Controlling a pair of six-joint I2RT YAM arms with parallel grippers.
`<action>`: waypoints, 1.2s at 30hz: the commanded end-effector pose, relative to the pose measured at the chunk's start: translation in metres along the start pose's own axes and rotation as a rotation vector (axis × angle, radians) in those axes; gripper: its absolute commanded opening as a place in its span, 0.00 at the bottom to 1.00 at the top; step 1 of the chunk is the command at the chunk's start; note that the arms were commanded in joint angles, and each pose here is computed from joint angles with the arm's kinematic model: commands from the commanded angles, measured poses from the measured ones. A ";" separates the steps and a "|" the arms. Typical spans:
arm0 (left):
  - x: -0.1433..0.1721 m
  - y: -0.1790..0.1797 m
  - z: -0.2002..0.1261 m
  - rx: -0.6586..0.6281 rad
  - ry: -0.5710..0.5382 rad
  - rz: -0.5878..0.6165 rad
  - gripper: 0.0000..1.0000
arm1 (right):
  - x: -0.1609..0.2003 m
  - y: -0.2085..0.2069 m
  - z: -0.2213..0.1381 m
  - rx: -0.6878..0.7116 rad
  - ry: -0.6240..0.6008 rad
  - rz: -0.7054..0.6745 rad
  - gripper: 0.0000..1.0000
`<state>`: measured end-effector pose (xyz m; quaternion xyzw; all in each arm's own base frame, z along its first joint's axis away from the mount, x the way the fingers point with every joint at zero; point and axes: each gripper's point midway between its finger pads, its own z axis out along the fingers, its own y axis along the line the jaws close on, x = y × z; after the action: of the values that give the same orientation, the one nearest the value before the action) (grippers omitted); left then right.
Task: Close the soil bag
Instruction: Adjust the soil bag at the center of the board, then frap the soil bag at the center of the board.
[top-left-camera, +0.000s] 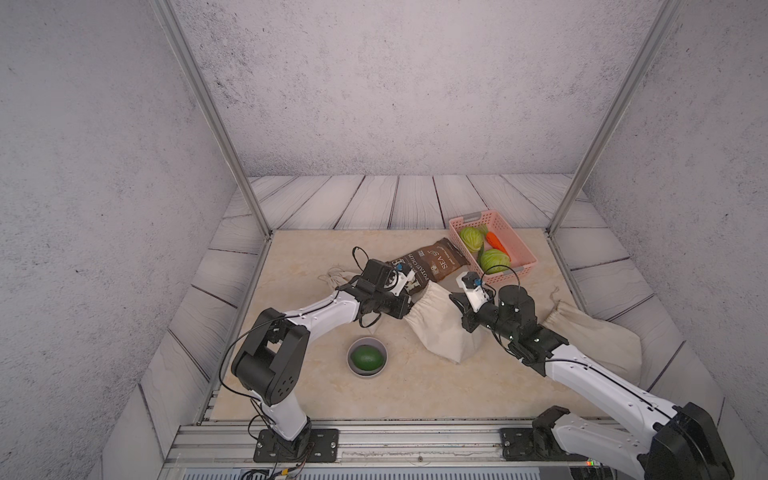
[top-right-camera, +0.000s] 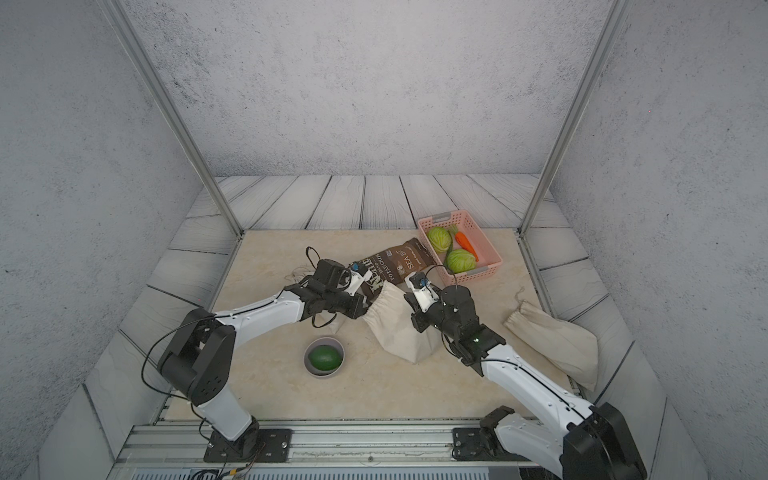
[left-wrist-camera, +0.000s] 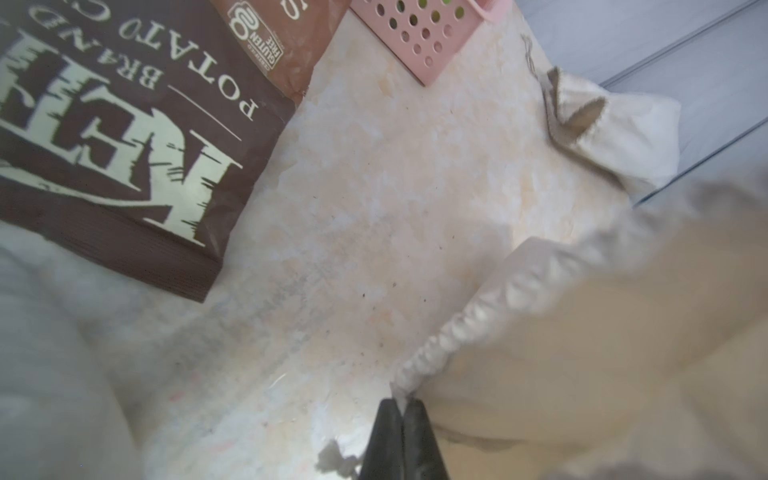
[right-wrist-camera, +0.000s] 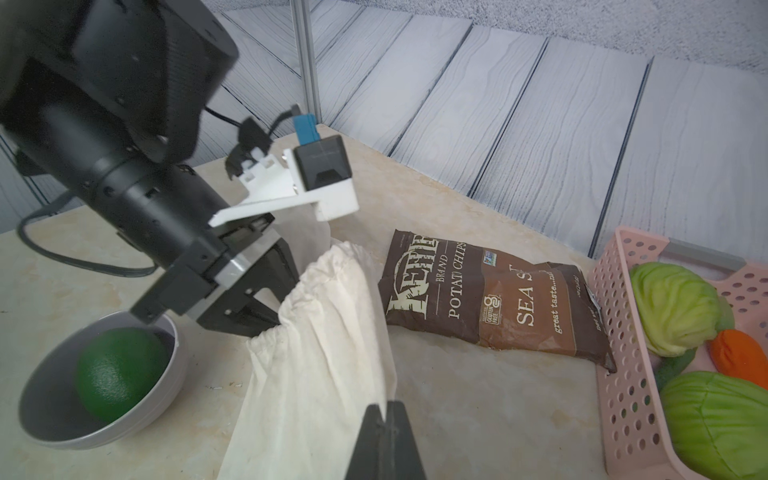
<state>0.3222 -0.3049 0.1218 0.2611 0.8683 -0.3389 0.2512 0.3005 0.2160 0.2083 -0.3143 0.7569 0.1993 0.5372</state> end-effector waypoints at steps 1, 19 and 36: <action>-0.024 0.004 -0.034 -0.114 -0.102 0.024 0.00 | -0.006 -0.012 0.002 0.057 -0.019 0.006 0.08; -0.080 -0.040 -0.104 -0.173 -0.308 -0.056 0.00 | -0.068 0.064 -0.011 -0.007 -0.201 -0.109 0.99; -0.081 -0.043 -0.133 -0.228 -0.395 -0.066 0.10 | -0.040 0.047 0.043 0.152 -0.039 -0.230 0.29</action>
<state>0.3189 -0.2766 0.2582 0.1482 0.8534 -0.3131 0.3896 0.3062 0.2931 0.2024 -0.3562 0.7362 0.0834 0.5693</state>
